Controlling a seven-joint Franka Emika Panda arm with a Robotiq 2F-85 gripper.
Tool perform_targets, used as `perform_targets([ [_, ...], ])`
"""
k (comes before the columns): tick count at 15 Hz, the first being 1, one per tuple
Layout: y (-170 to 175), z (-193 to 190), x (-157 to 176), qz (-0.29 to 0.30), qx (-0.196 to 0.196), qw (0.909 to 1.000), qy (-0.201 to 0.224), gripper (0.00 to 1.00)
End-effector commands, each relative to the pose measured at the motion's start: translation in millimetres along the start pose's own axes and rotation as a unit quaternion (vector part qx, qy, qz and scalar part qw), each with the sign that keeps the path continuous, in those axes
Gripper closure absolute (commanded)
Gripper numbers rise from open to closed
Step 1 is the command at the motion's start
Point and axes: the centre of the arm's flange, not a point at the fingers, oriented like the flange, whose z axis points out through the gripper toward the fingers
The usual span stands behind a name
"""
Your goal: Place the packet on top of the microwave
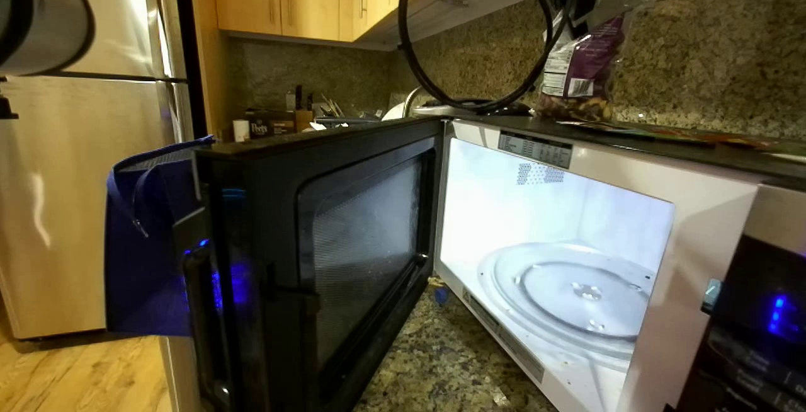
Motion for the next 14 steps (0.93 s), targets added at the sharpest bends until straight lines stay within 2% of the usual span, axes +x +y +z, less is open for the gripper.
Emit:
perform_targets([
  [1, 22, -35, -35, 0.023, 0.014, 0.9996, 0.005, 1.0],
  [3, 19, -47, -42, 0.025, 0.017, 0.9995, -0.01, 1.0],
  [5, 15, -47, -53, 0.026, 0.021, 0.9975, -0.062, 1.0],
  [7, 11, -40, -68, 0.026, 0.009, 0.9924, -0.12, 1.0],
  [10, 7, -24, -90, 0.021, -0.008, 0.9789, -0.203, 1.0],
  [14, 15, -10, -117, 0.029, -0.041, 0.9539, -0.296, 1.0],
])
